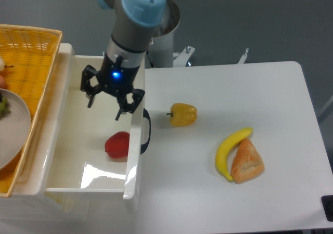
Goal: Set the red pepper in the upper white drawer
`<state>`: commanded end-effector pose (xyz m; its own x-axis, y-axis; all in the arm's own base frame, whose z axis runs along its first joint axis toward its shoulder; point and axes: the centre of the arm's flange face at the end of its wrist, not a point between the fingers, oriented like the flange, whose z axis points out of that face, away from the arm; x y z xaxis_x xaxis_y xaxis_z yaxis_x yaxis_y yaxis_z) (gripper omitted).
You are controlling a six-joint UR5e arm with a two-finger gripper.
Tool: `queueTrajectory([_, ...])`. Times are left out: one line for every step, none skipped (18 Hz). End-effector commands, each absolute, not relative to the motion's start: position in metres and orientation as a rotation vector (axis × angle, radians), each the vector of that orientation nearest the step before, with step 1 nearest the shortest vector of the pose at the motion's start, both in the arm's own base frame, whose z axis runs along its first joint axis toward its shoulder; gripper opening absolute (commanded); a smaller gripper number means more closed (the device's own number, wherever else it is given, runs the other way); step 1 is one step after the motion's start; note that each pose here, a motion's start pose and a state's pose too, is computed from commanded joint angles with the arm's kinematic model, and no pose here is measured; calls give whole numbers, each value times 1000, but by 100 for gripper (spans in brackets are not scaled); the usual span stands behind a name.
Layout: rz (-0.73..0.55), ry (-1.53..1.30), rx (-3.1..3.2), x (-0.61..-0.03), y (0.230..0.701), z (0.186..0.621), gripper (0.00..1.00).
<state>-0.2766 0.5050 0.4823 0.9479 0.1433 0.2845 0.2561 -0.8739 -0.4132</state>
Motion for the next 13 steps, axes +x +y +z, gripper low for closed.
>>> queueTrajectory([-331, -287, -2639, -284, 501, 483, 82])
queueTrajectory([-319, -282, -2637, -293, 496, 482, 98])
queueTrajectory([-310, -271, -2634, -299, 493, 482, 100])
queueTrajectory([-306, -274, -2635, -303, 492, 481, 100])
queueTrajectory([-298, -283, -2633, -308, 489, 482, 100])
queueTrajectory([-281, -287, -2622, -315, 486, 484, 100])
queueTrajectory([-259, -274, -2615, -321, 484, 485, 100])
queueTrajectory([-232, -246, -2606, -327, 482, 485, 100])
queueTrajectory([-210, -228, -2603, -335, 478, 484, 100])
queueTrajectory([-196, -210, -2604, -340, 475, 483, 100])
queueTrajectory([-182, -182, -2609, -343, 473, 480, 100])
queueTrajectory([-159, -154, -2617, -347, 471, 480, 100])
queueTrajectory([-135, -127, -2638, -352, 467, 475, 100])
